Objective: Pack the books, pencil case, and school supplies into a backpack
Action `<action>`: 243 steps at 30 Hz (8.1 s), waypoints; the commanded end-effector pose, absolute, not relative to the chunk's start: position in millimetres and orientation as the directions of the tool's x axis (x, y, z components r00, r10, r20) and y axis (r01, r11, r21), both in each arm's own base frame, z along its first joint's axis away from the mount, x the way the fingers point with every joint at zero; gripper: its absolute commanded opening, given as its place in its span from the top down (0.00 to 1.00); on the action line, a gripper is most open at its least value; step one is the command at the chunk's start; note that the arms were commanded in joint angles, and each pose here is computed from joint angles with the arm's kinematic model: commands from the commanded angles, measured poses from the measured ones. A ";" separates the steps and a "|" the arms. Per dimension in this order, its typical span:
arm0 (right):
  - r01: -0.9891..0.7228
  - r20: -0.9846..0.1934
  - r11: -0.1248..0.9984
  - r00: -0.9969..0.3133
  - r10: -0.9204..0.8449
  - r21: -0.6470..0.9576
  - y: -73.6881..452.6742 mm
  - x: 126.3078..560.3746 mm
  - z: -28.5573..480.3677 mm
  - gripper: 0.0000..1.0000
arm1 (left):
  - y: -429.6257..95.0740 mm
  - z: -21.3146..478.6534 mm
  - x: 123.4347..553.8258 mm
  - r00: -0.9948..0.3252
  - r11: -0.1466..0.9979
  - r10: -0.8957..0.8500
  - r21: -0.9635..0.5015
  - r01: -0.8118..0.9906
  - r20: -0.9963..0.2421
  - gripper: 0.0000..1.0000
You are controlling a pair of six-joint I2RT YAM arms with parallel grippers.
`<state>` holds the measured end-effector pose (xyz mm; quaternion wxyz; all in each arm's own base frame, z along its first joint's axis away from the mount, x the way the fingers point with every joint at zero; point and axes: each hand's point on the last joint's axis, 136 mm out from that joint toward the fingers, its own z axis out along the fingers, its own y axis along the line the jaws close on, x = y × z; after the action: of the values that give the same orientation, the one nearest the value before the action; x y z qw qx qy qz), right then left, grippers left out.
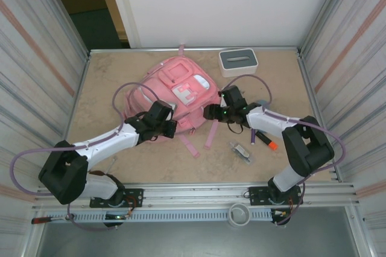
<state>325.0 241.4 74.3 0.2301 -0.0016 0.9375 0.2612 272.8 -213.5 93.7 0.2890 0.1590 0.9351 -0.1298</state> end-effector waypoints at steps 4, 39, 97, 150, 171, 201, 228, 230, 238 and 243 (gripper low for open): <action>-0.055 -0.378 0.800 -0.899 0.220 0.598 271.6 331.7 62.5 0.34 | -224.1 109.9 280.3 -0.746 0.903 0.211 -0.166 0.397 -0.632 1.00; -0.121 -0.456 0.814 -0.870 0.188 0.568 242.9 426.5 104.2 0.71 | -244.4 111.1 273.7 -0.751 0.867 0.238 -0.214 0.451 -0.616 1.00; -0.162 -0.459 0.809 -0.877 0.145 0.565 252.9 364.2 90.3 1.00 | -142.9 137.9 275.3 -0.730 0.962 0.174 -0.042 0.268 -0.661 1.00; -0.145 -0.351 0.734 -0.927 0.134 0.663 283.8 340.3 69.7 0.90 | -192.0 130.8 266.9 -0.697 0.930 0.246 -0.039 0.366 -0.673 1.00; -0.246 -0.392 0.680 -0.918 0.065 0.690 292.5 404.9 115.1 0.91 | -215.4 135.7 256.7 -0.692 0.889 0.214 -0.157 0.431 -0.689 1.00; -0.148 -0.389 0.752 -0.908 0.153 0.643 270.9 330.6 65.4 0.66 | -252.5 138.2 268.4 -0.667 0.870 0.261 -0.128 0.475 -0.698 1.00; -0.188 -0.454 0.774 -0.880 0.141 0.605 239.2 388.5 110.2 1.00 | -209.9 141.4 259.4 -0.683 0.882 0.171 -0.199 0.427 -0.710 1.00; -0.193 -0.454 0.775 -0.881 0.133 0.602 242.0 393.9 111.5 1.00 | -225.7 145.8 261.7 -0.674 0.867 0.184 -0.205 0.455 -0.715 1.00; -0.158 -0.450 0.819 -0.883 0.131 0.551 229.3 392.1 105.1 0.69 | -256.6 141.3 278.7 -0.692 0.862 0.201 -0.211 0.462 -0.693 1.00; -0.115 -0.422 0.788 -0.886 0.194 0.605 227.2 366.1 94.4 0.41 | -255.7 136.9 278.0 -0.686 0.861 0.202 -0.207 0.464 -0.699 1.00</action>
<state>371.1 227.1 87.5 0.2207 0.0070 0.9241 0.3118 271.1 -246.6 120.1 0.3233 0.1914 0.9109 -0.1704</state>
